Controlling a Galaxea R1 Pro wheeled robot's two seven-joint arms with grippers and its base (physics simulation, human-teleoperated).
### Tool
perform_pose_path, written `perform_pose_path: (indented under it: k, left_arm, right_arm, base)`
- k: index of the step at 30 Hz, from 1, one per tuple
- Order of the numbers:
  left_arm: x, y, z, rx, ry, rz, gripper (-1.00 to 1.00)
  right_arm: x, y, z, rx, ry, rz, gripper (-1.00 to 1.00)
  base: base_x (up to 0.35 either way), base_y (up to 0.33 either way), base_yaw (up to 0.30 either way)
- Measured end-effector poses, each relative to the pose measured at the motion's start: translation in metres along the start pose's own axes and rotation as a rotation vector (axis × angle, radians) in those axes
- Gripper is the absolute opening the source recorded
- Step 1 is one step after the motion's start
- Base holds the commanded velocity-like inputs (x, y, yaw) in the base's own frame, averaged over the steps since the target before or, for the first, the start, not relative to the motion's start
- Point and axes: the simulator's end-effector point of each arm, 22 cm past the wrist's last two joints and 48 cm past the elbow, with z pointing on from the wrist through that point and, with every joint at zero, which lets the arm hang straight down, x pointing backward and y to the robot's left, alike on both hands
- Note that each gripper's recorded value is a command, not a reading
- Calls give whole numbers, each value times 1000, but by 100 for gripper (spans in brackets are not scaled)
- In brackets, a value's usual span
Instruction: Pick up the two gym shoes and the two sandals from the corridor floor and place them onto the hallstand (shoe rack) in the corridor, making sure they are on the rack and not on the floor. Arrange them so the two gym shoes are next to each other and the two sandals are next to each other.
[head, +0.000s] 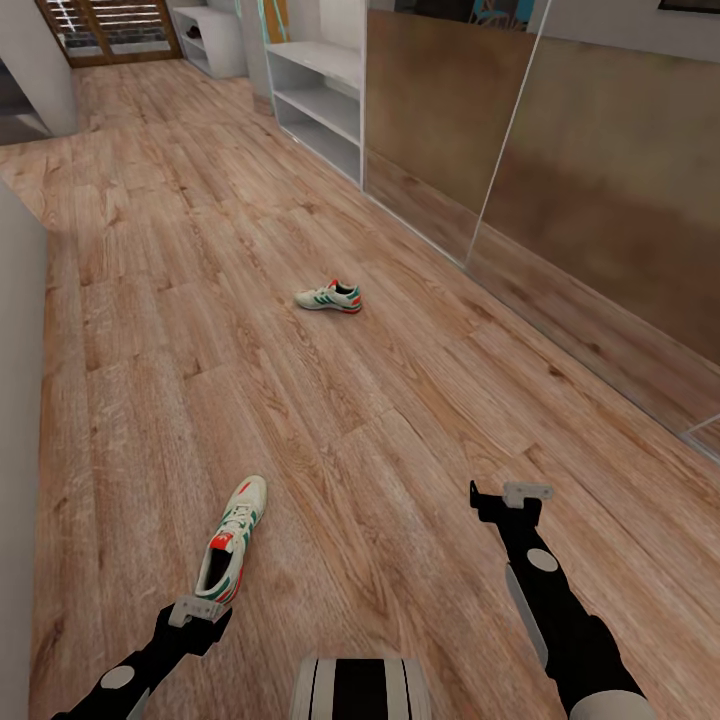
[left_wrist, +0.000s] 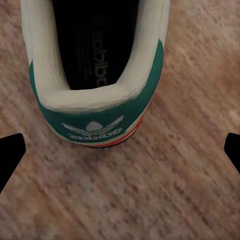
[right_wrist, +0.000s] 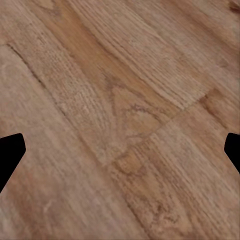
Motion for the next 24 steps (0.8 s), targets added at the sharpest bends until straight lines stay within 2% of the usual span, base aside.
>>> perform_pose_path:
  k: [24]
  left_arm:
    - [0,1,0,-3,-2,-4,100]
  right_arm:
    - [2,1,0,-1,5,-2,100]
  base:
    - [28,0,0]
